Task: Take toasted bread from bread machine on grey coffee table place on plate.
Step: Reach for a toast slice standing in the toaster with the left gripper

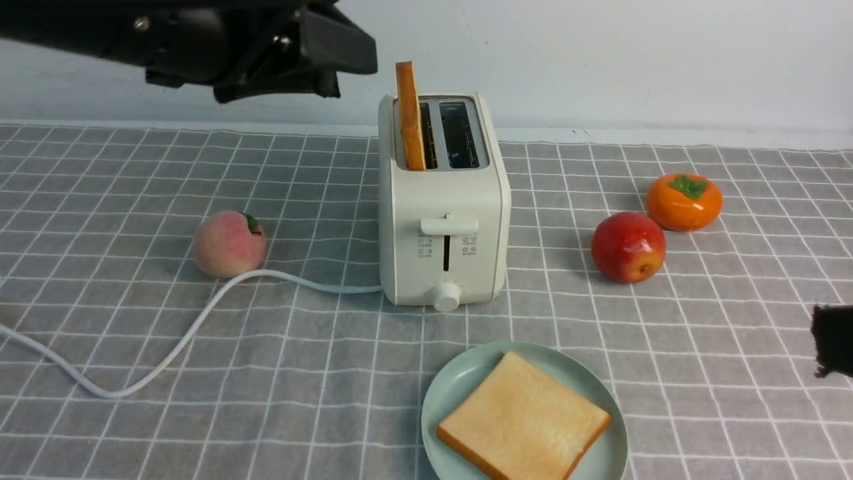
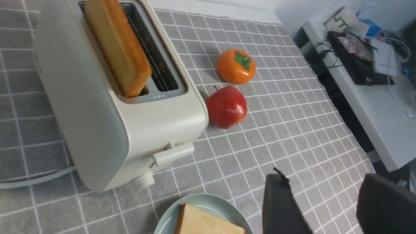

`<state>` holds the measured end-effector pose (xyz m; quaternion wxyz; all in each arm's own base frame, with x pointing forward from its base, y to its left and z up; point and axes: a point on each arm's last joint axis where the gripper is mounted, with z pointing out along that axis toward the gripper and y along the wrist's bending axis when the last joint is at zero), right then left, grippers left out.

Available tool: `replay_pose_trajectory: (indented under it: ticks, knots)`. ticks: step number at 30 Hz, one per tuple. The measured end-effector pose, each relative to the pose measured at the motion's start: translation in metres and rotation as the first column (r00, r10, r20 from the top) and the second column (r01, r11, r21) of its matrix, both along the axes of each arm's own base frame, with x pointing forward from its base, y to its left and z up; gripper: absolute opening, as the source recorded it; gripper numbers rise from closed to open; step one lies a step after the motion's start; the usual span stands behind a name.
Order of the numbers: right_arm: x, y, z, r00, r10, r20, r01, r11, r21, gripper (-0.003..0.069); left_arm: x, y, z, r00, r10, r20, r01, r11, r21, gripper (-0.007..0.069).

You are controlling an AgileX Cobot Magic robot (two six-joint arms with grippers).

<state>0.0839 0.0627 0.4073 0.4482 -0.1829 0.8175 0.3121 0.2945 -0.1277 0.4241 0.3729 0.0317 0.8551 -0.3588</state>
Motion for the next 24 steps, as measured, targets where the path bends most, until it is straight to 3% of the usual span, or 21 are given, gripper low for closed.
replay_pose_trajectory:
  ticks: [10,18,20,24]
  knots:
    - [-0.007,-0.003,-0.002,0.998,-0.042,-0.035,0.042,0.999,-0.014,0.0538,0.088,-0.026,-0.025,0.993,0.029,-0.118,-0.022,0.998,0.059,0.0589]
    - [-0.01,0.0,-0.002,0.999,-0.004,-0.038,0.004,1.0,-0.014,0.0538,0.114,-0.058,-0.051,0.989,0.075,-0.124,-0.05,0.98,0.193,0.0603]
    - [-0.01,0.0,-0.002,0.999,-0.004,-0.039,0.003,1.0,-0.014,0.0538,0.122,-0.062,-0.063,0.971,0.182,-0.156,-0.144,0.963,0.226,0.0599]
    - [-0.01,-0.001,-0.002,0.999,-0.009,-0.032,0.009,1.0,-0.019,0.0538,0.129,-0.063,-0.071,0.95,0.271,-0.157,-0.229,0.943,0.243,0.0594]
